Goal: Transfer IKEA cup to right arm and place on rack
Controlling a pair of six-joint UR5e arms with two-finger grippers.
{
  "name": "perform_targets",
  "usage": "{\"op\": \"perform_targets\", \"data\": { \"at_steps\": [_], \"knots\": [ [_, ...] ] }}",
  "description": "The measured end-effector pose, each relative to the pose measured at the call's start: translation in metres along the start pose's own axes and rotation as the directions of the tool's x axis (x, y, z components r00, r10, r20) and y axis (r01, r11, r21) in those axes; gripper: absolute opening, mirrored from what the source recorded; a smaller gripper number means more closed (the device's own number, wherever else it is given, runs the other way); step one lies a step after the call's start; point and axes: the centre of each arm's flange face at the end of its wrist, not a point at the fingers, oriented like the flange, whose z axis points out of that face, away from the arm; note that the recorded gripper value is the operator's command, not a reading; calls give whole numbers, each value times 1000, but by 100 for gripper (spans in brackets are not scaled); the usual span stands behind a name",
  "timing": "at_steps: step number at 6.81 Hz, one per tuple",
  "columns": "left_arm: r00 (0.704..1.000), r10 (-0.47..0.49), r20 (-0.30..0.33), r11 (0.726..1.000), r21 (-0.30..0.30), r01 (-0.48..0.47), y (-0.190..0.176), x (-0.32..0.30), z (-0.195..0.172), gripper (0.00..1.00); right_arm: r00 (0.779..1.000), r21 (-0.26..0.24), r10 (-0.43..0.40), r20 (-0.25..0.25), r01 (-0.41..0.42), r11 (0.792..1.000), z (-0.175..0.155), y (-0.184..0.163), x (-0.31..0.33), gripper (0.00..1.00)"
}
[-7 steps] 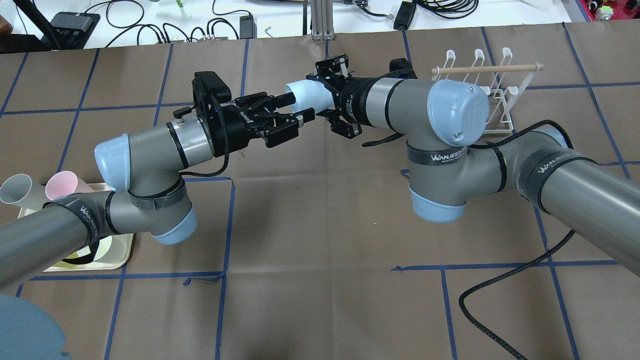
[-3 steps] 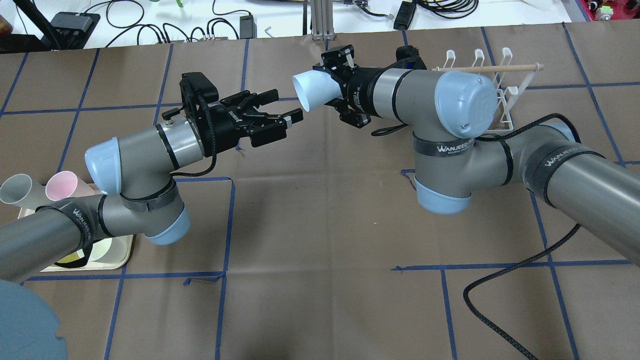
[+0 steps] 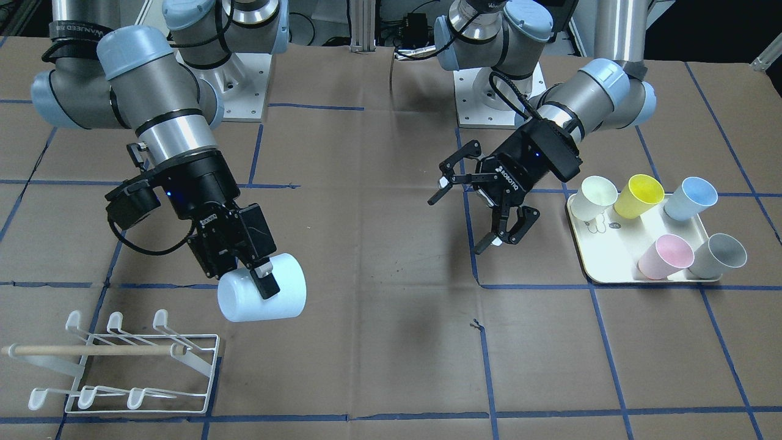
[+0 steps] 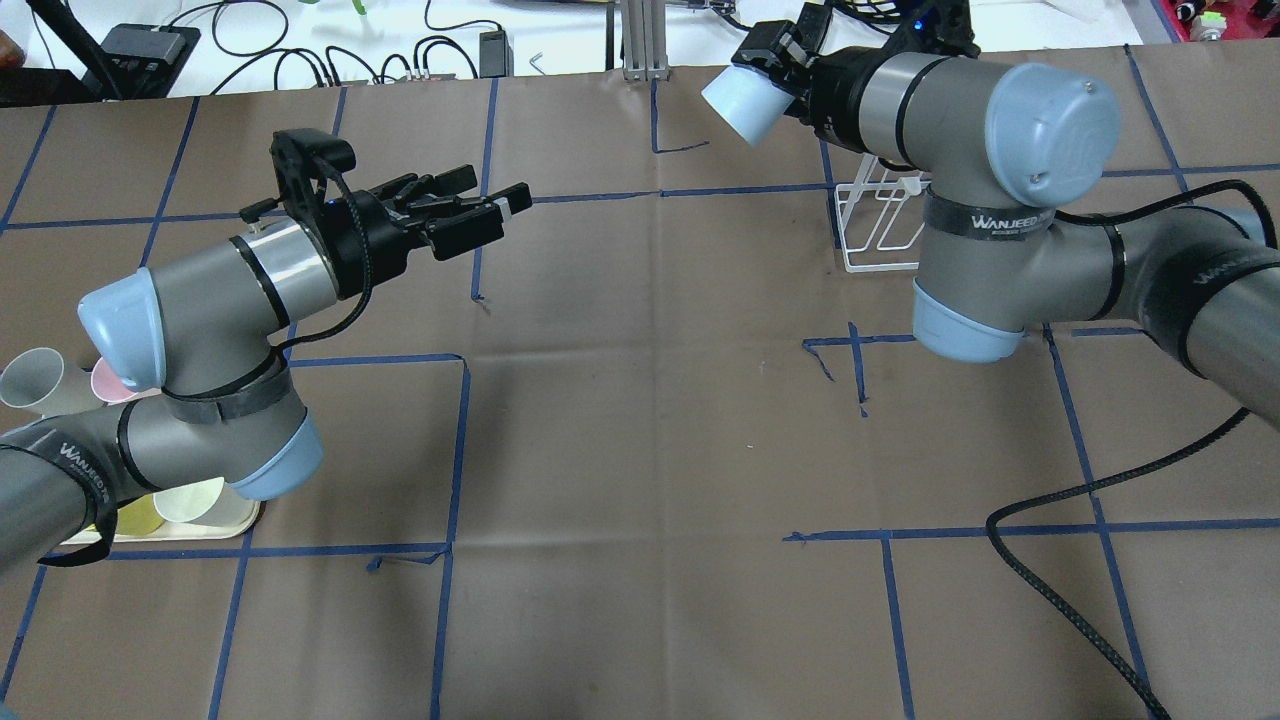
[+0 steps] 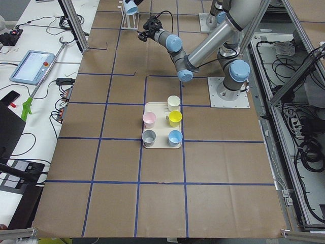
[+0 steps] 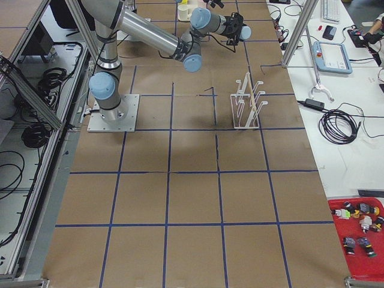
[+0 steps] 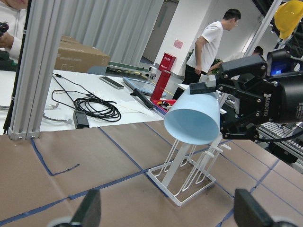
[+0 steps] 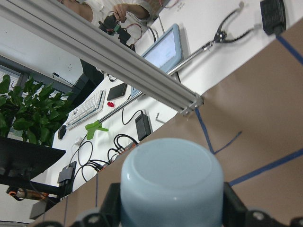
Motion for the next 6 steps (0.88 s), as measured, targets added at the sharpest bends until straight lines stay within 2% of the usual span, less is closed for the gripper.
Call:
{"op": "perform_targets", "data": {
  "at_steps": [1,2,3,4,5,6],
  "knots": [
    [992,-58,113,996,-56,65,-19,-12,2,99,985,44,-172,-34,173,984,-1,-19,4,45],
    [968,-97,232,985,-115,126,-34,-24,4,99,946,63,-315,-76,320,945,3,-36,13,45],
    [928,-117,353,965,-182,190,-49,-30,10,99,901,65,-419,-117,428,901,9,-51,26,45],
    [876,-118,467,928,-261,264,-64,-24,20,99,861,70,-485,-151,499,864,16,-71,41,45],
    [823,-96,559,873,-349,339,-82,-6,29,99,838,77,-515,-178,534,842,23,-91,57,45],
    [781,-64,621,802,-434,411,-104,13,30,99,824,88,-530,-201,554,828,32,-108,78,45]
  ]
}}
